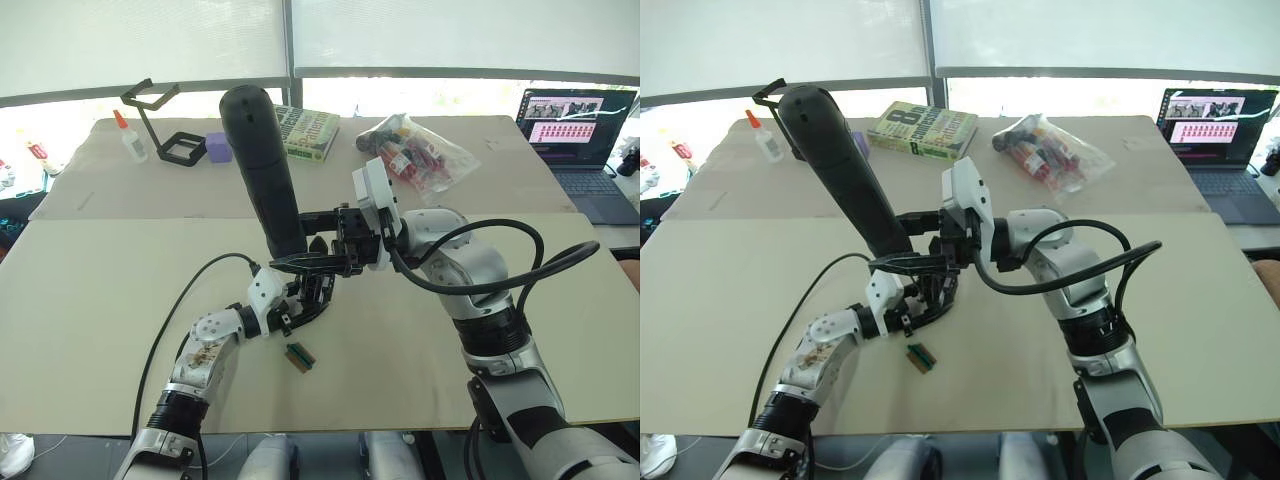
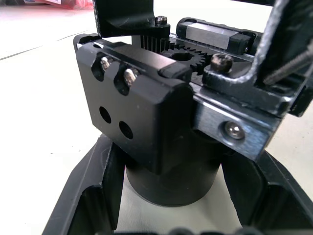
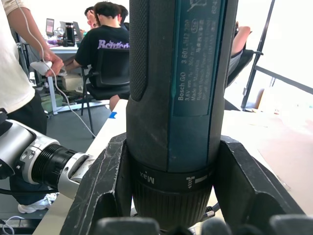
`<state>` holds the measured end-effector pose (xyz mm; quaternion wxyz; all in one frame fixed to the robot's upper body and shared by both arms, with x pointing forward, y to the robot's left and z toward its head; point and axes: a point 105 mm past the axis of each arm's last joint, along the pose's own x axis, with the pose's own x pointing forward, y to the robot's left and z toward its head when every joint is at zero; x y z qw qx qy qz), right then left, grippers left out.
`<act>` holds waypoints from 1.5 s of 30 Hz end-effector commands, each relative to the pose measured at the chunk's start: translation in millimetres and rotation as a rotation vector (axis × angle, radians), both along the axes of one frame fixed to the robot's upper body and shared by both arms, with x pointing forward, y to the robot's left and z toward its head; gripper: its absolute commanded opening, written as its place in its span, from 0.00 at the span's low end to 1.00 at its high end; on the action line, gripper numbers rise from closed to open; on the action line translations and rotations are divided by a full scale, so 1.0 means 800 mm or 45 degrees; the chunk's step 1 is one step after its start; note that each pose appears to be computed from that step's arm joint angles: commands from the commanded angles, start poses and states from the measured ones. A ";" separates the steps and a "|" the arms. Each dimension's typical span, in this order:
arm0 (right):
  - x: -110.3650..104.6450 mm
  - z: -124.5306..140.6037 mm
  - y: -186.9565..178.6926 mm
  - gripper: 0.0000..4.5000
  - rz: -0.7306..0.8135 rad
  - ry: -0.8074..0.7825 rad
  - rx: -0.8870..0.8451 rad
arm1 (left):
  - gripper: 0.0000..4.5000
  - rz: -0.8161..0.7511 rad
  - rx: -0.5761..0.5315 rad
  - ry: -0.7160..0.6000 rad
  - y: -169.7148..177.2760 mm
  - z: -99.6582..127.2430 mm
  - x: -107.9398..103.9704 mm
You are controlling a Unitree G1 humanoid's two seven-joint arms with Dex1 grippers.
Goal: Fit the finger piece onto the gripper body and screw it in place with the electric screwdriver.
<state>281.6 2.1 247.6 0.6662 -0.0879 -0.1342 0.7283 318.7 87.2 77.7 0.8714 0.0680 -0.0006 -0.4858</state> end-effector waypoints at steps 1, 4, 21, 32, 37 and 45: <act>-0.014 0.023 0.004 0.43 0.050 -0.069 0.053 | 0.52 -0.017 0.007 0.049 -0.001 -0.012 -0.008; -0.016 0.025 0.004 0.43 0.055 -0.069 0.056 | 0.52 -0.019 0.007 0.049 -0.002 -0.013 -0.009; -0.012 0.049 -0.003 0.43 0.035 -0.083 0.120 | 0.52 -0.027 0.007 0.050 -0.003 -0.013 -0.010; -0.011 0.035 0.002 0.43 0.008 -0.033 0.085 | 0.52 -0.028 0.003 0.058 -0.003 -0.014 -0.011; -0.009 0.030 0.005 0.43 -0.008 -0.003 0.072 | 0.52 -0.027 0.001 0.058 -0.003 -0.014 -0.012; -0.009 0.027 0.006 0.43 -0.014 0.015 0.053 | 0.52 -0.027 -0.001 0.060 -0.004 -0.014 -0.012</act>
